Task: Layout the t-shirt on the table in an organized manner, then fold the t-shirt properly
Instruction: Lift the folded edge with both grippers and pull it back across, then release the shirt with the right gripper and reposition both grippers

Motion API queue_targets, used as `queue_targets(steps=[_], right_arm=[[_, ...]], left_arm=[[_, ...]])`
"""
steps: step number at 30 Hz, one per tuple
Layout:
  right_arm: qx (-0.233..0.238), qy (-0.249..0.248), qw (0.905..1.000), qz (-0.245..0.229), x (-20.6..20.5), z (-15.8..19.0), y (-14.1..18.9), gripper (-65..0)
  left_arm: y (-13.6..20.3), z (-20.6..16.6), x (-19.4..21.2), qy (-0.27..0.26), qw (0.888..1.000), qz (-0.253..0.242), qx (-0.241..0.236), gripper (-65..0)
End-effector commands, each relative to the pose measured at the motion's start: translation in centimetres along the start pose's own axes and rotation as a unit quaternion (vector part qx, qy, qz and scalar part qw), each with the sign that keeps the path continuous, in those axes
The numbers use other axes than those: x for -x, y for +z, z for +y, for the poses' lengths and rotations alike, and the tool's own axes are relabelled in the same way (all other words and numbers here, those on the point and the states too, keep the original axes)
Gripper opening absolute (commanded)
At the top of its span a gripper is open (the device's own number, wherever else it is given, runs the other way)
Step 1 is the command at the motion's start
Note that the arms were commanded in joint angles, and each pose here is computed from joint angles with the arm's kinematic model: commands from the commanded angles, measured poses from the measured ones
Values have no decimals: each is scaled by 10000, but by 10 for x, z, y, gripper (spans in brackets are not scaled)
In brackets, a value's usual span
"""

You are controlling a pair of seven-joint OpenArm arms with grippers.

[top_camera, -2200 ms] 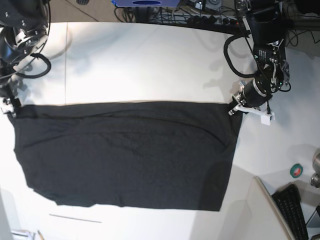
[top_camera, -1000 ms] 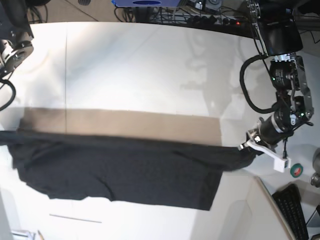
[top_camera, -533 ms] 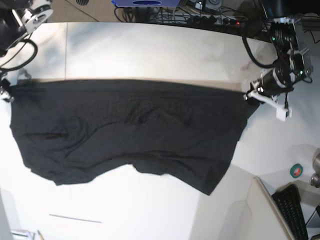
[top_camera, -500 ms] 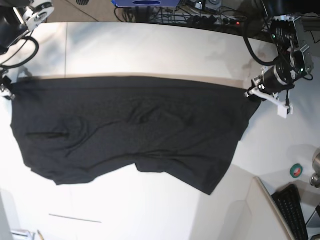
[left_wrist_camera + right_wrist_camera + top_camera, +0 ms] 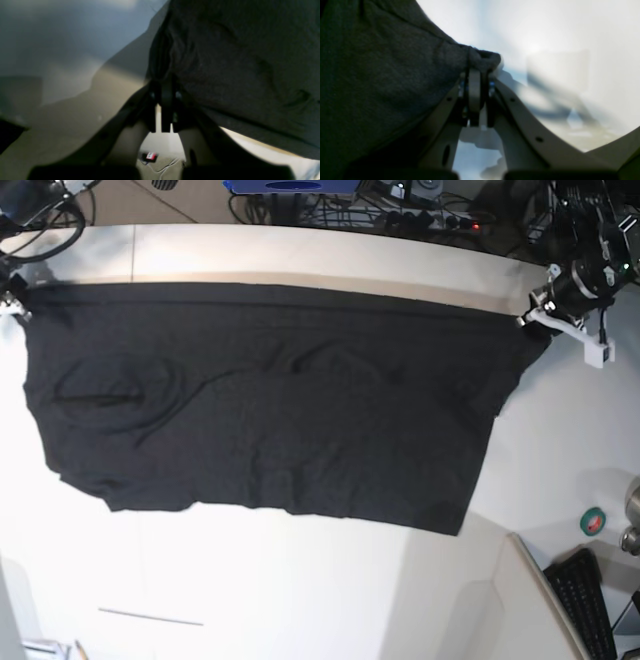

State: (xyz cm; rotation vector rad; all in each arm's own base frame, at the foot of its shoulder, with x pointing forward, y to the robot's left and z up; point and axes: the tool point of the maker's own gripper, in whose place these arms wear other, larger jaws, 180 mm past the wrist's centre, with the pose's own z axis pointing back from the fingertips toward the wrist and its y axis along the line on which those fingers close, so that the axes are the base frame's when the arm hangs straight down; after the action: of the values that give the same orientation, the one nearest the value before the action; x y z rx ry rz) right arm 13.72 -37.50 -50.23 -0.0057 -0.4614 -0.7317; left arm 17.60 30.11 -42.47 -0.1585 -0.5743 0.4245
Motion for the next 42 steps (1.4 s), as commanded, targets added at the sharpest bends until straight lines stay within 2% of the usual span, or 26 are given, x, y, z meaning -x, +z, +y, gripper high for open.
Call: queue_targets(steps=[1, 4, 8, 16, 20, 22, 26, 33, 36, 37, 38, 40, 42], right_arm=[[106, 158, 9995, -242, -18, -12, 9, -650], [-25, 392, 9991, -156, -9, -13, 11, -650], [-3, 404, 9992, 9, 10, -16, 12, -650], [214, 743, 9965, -327, 21, -7, 44, -650], [232, 729, 9965, -333, 25, -6, 47, -650], [241, 727, 9965, -338, 25, -7, 47, -650], [292, 751, 9964, -258, 33, -12, 50, -650], [318, 755, 9964, -202, 37, -16, 51, -650], [346, 751, 9966, 69, 44, -17, 51, -650], [347, 747, 9965, 138, 46, -18, 51, -593], [356, 767, 9963, 161, 45, -18, 52, -506], [408, 854, 9955, -55, 33, -16, 59, -381], [464, 967, 9939, -275, 20, -12, 69, -357]], left_arm=[[8, 8, -10, -84, 9997, -169, -142, -650], [10, 13, 1, -73, 9998, -47, -202, -650], [13, 21, 15, -44, 9995, 119, -275, -650], [13, 25, 16, -122, 9991, 144, -385, -650], [12, 37, 16, -492, 9953, 232, -796, -650], [10, 40, 21, -504, 9942, 294, -906, -650], [3, 41, 20, -464, 9947, 151, -909, -650], [0, 44, 24, -403, 9947, 202, -925, -650], [2, 45, 20, -392, 9946, 142, -949, -650], [2, 45, 20, -387, 9946, 138, -954, -650], [2, 45, 20, -387, 9946, 138, -954, -650], [3, 47, 20, -374, 9945, 136, -973, -504], [6, 52, 16, -334, 9940, 80, -1035, -355]])
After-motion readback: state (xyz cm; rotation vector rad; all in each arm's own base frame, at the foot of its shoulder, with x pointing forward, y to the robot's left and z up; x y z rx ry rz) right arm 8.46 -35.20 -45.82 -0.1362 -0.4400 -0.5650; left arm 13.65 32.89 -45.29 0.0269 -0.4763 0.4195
